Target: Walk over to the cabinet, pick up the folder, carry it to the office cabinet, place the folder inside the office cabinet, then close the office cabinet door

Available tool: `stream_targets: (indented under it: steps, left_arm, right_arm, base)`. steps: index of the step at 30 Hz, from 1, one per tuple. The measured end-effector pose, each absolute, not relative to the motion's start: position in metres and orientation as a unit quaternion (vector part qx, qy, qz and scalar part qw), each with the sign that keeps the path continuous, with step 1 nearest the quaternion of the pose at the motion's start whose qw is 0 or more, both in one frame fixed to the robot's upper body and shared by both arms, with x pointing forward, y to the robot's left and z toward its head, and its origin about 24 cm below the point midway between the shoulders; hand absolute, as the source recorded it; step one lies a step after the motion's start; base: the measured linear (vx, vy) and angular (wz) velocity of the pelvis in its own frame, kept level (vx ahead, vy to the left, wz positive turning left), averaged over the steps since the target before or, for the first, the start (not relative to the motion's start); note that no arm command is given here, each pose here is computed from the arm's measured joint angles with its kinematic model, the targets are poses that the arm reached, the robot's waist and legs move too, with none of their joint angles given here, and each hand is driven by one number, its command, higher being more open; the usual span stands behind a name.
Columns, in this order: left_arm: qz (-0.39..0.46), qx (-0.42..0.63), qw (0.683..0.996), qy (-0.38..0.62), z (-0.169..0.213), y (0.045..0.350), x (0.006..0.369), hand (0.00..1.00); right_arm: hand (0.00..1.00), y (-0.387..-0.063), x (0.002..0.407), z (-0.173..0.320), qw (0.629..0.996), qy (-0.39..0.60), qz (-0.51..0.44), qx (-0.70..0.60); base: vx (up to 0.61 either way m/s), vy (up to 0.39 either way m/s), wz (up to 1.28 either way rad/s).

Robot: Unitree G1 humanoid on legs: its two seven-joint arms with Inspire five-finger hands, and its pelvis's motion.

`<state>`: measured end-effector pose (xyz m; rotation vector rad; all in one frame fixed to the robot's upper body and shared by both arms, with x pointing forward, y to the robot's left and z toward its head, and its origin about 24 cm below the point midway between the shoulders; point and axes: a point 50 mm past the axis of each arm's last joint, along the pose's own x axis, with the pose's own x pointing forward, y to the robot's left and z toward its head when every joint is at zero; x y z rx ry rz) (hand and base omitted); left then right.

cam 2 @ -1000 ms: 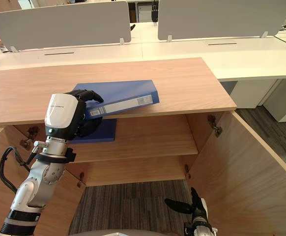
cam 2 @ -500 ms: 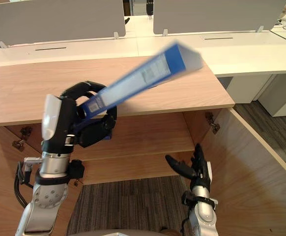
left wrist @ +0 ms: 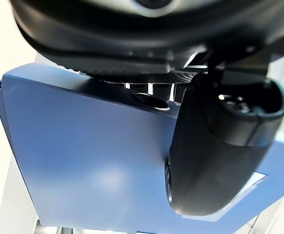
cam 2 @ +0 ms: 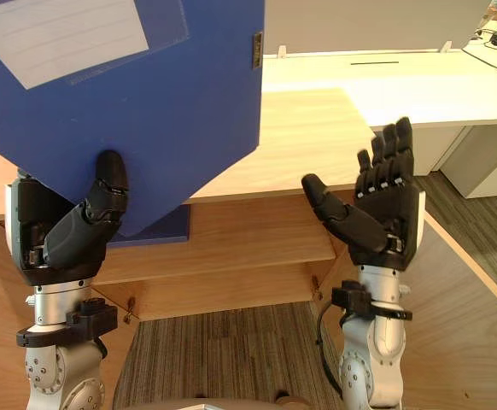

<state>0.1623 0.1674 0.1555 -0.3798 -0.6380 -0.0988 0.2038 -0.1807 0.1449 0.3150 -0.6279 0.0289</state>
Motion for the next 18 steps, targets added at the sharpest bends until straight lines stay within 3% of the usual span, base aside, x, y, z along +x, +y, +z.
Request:
stream_targets:
  steps: [9,10,18]
  left_arm:
    - [-0.185,-0.224,0.94,-0.179,0.117,0.151,0.166,0.0]
    - [-0.191,-0.223,0.941,-0.167,0.114,0.152,0.166,0.0]
    - [-0.196,-0.231,0.948,-0.102,0.098,0.167,0.163,0.0]
  right_arm:
    - [1.0,-0.174,0.235,0.148,0.95,-0.278,0.125,0.07]
    - [0.0,-0.173,0.239,0.146,0.952,-0.268,0.138,0.059]
    - [0.0,-0.175,0.246,0.135,0.956,-0.205,0.208,0.003]
  base:
    - [-0.02,-0.027,0.08]
    - [-0.01,-0.02,0.04]
    - [-0.01,-0.026,0.08]
